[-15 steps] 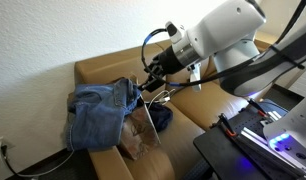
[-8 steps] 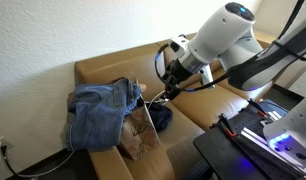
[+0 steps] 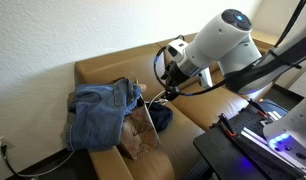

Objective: Put the jeans on the couch

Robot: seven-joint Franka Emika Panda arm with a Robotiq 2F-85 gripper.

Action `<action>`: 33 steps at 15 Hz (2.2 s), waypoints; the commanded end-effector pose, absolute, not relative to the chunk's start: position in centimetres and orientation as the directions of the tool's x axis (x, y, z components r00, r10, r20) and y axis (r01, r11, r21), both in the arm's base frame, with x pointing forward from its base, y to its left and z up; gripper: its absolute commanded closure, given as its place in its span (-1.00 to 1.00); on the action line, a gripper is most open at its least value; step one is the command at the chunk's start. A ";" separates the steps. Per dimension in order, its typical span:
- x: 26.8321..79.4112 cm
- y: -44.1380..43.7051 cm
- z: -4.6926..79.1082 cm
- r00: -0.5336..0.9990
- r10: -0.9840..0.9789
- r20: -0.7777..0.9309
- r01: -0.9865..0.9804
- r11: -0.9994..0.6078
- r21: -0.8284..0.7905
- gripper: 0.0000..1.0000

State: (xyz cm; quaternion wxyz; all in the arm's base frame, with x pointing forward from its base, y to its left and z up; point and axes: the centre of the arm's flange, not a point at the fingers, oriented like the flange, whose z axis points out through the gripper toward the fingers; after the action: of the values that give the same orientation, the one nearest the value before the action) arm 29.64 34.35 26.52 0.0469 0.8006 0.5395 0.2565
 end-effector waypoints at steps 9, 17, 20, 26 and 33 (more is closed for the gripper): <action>30.8 35.2 24.2 -0.190 0.925 0.330 0.808 -0.044 0.587 -1.00; 32.0 40.8 30.8 -0.316 0.892 0.325 0.772 0.042 0.635 -1.00; 32.7 41.3 31.2 -0.314 0.881 0.353 0.779 0.027 0.626 -1.00; 32.2 41.2 27.2 -0.304 0.814 0.495 0.893 0.062 0.447 -1.00; 29.1 40.2 25.8 -0.182 0.872 0.454 0.924 -0.007 0.383 -1.00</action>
State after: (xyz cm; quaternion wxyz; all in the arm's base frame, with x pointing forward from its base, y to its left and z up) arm 29.12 40.17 25.78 -0.0416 0.6386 0.7034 0.3093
